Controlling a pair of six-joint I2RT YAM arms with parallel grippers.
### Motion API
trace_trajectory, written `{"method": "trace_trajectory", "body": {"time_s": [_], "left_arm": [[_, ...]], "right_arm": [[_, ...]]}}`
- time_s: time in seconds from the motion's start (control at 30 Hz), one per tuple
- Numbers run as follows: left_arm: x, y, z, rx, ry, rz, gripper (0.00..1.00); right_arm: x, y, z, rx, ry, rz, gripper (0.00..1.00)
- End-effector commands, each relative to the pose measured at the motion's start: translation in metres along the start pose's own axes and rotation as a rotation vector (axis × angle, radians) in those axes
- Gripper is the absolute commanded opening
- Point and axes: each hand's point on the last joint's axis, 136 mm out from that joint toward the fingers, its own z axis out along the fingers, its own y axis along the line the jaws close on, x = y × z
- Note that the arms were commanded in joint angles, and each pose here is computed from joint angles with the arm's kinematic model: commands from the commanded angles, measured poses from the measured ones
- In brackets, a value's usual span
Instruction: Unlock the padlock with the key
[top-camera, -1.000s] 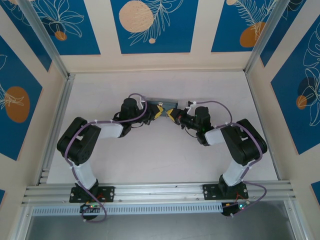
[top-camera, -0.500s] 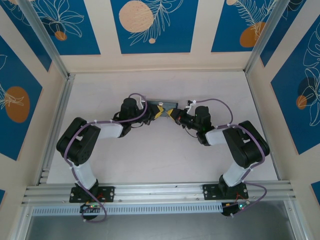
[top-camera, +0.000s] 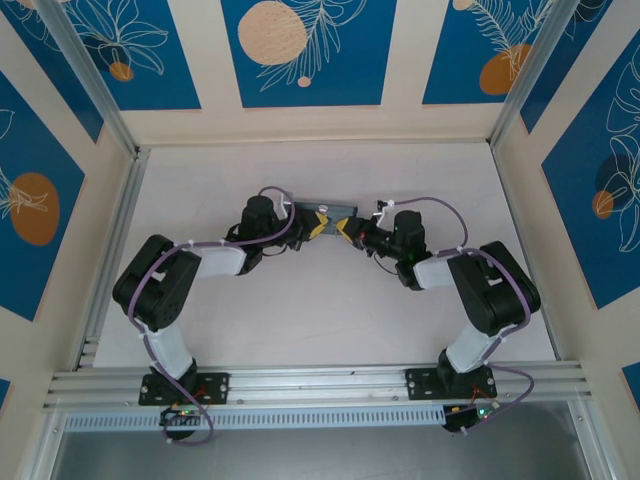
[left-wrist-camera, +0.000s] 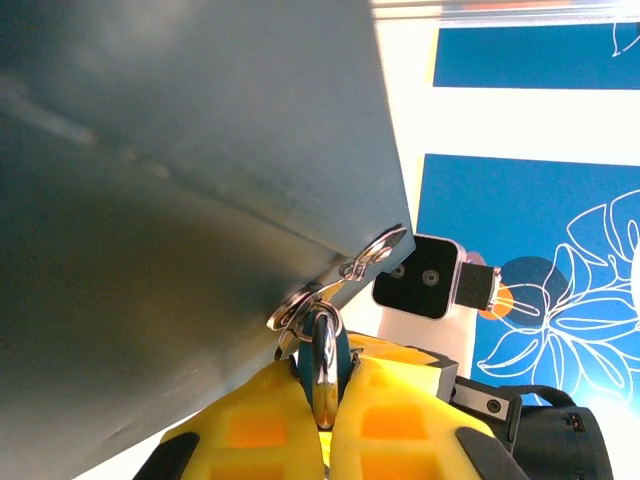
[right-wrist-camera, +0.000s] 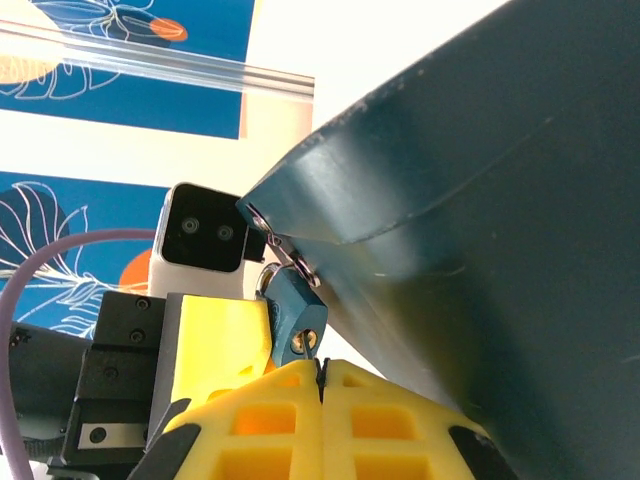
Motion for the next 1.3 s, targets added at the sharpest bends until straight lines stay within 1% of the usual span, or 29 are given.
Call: {"method": "trace_trajectory", "body": {"time_s": [0.0,0.2,0.37,0.57,0.7,0.93,1.27], "left_arm": [[0.030,-0.046,-0.003,0.114,0.125,0.094,0.00],[0.032,-0.049,-0.006,0.114,0.134,0.096,0.00],[0.034,-0.048,-0.008,0.108,0.135,0.098,0.00],[0.036,-0.045,-0.010,0.102,0.142,0.095,0.00],[0.038,-0.044,-0.011,0.100,0.147,0.094,0.00],[0.039,-0.044,-0.011,0.099,0.150,0.091,0.00],[0.039,-0.043,-0.012,0.097,0.149,0.092,0.00]], "right_arm": [[0.003,0.000,-0.008,0.004,0.012,-0.045,0.00],[0.015,-0.004,-0.020,0.012,0.017,0.021,0.00],[0.031,-0.014,-0.031,0.078,0.010,0.065,0.00],[0.041,-0.020,-0.049,0.141,-0.048,0.081,0.00],[0.040,-0.013,-0.056,0.146,-0.083,0.089,0.00],[0.031,0.007,-0.057,0.125,-0.116,0.088,0.00],[0.029,0.017,-0.045,0.091,-0.106,0.099,0.00]]}}
